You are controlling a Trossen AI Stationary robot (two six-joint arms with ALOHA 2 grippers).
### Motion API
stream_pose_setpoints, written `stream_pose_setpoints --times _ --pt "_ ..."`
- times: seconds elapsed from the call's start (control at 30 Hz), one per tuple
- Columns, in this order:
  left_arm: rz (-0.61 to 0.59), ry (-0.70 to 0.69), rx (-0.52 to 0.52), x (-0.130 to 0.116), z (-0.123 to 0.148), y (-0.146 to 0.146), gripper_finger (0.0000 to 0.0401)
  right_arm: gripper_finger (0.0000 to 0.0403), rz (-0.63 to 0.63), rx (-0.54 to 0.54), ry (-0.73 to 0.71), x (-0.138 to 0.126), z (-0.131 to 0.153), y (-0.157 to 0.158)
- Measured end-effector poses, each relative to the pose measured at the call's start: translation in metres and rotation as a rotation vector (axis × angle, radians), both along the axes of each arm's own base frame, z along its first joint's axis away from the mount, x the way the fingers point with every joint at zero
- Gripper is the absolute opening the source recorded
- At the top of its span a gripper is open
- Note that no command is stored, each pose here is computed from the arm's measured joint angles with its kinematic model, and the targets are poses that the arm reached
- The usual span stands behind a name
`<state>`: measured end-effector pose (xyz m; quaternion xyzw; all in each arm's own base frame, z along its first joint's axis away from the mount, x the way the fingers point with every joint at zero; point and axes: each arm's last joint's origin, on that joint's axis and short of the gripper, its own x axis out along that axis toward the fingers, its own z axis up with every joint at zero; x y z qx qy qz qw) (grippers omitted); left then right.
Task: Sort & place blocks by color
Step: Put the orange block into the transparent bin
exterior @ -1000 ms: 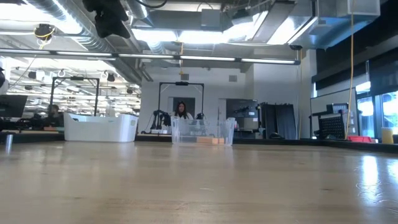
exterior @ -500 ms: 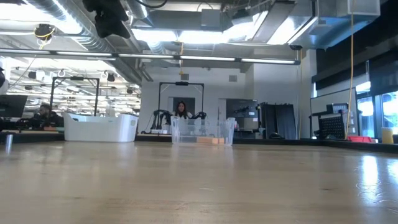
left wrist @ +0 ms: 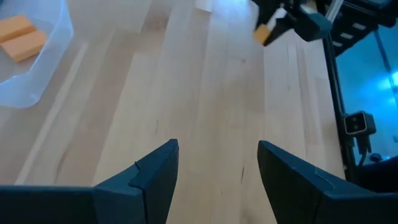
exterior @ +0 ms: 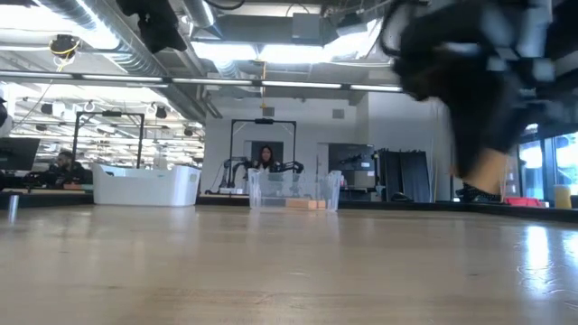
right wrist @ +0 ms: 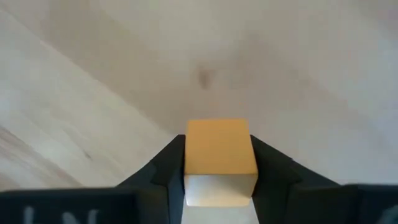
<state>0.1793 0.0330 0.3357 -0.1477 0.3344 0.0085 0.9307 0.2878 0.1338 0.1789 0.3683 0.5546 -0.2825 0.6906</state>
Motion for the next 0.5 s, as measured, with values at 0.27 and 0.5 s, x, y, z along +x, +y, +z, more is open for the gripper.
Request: stream_pose_setpoints --times 0.27,0.5 --pt "-0.063 -0.004 0.079 0.000 0.000 0.000 0.0210 0.0130 0.077 -0.175 -0.123 0.046 0.045 -0.070" --pt "-0.147 -0.021 0.125 0.000 0.000 -0.001 0.0210 0.0130 0.057 -0.374 -0.248 0.071 0.097 -0.143"
